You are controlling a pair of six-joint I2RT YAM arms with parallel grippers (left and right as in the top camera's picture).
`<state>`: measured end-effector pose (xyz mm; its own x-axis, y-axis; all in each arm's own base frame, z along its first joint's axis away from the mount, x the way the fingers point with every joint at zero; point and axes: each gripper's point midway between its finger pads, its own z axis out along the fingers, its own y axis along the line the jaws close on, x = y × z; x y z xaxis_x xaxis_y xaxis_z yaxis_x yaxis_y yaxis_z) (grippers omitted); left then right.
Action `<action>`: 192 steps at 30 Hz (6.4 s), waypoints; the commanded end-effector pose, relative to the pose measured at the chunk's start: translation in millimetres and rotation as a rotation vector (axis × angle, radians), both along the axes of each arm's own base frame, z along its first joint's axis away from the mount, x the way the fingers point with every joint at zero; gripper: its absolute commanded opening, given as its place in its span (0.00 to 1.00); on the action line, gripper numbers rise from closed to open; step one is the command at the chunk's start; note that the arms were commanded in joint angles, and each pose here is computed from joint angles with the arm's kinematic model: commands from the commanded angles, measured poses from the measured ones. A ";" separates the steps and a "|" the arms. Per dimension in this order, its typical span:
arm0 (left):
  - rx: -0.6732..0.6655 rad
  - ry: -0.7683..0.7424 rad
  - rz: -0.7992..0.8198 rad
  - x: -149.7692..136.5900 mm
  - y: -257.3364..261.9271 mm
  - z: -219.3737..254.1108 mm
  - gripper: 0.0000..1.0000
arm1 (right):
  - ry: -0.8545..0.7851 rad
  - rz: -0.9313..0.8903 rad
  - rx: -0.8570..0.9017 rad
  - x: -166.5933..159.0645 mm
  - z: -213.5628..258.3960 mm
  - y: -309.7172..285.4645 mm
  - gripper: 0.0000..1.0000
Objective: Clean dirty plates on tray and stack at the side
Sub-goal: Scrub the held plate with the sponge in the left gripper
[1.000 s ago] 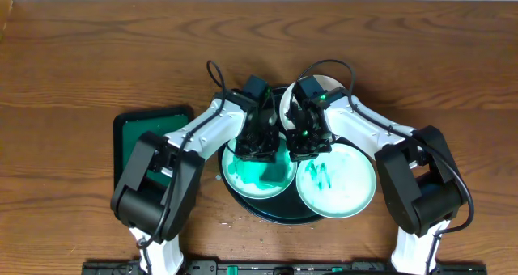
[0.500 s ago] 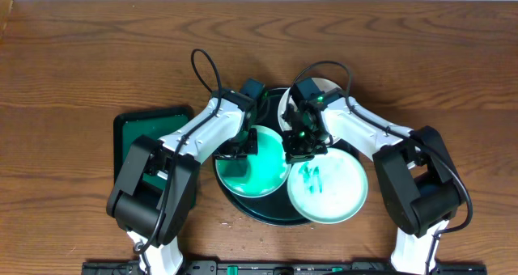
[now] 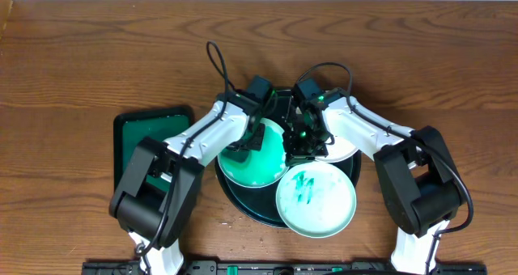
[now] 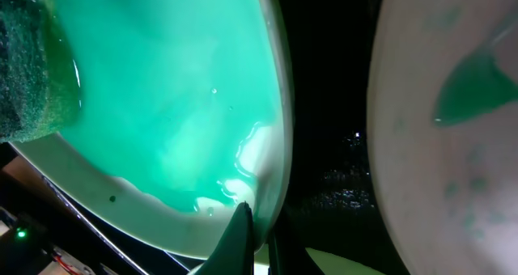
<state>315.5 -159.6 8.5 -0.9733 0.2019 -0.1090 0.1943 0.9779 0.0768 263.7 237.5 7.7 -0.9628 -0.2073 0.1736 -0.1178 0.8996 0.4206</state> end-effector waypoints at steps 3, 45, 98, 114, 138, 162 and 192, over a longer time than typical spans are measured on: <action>-0.040 0.067 -0.141 -28.0 -37.3 -24.4 0.07 | -0.026 0.033 -0.065 1.1 -11.5 -11.8 0.01; -0.023 0.128 0.091 -9.5 15.1 -10.8 0.07 | -0.265 -0.096 -0.145 62.0 -18.5 -16.7 0.01; -0.075 -0.039 0.126 32.3 30.9 14.1 0.07 | -0.201 -0.053 -0.177 44.0 -20.6 -25.7 0.01; -0.387 0.034 0.021 17.2 -54.7 16.5 0.07 | -0.182 -0.050 -0.189 39.3 -20.9 -28.4 0.01; -0.065 -0.193 0.190 47.8 53.2 64.2 0.07 | -0.180 -0.035 -0.190 37.8 -21.0 -29.3 0.01; -0.289 -0.127 -0.025 19.4 51.8 105.8 0.49 | -0.177 -0.035 -0.191 37.0 -21.0 -29.6 0.01; -0.418 0.175 -0.359 -4.4 -9.4 -5.1 0.22 | -0.133 -0.029 -0.216 26.4 -21.3 -35.4 0.03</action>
<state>317.2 -168.2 13.9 -0.8706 0.4777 -0.1180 0.4867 0.8010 -0.3487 298.3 225.3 2.1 -0.9886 -0.1433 0.0451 -0.1237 0.9468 0.2971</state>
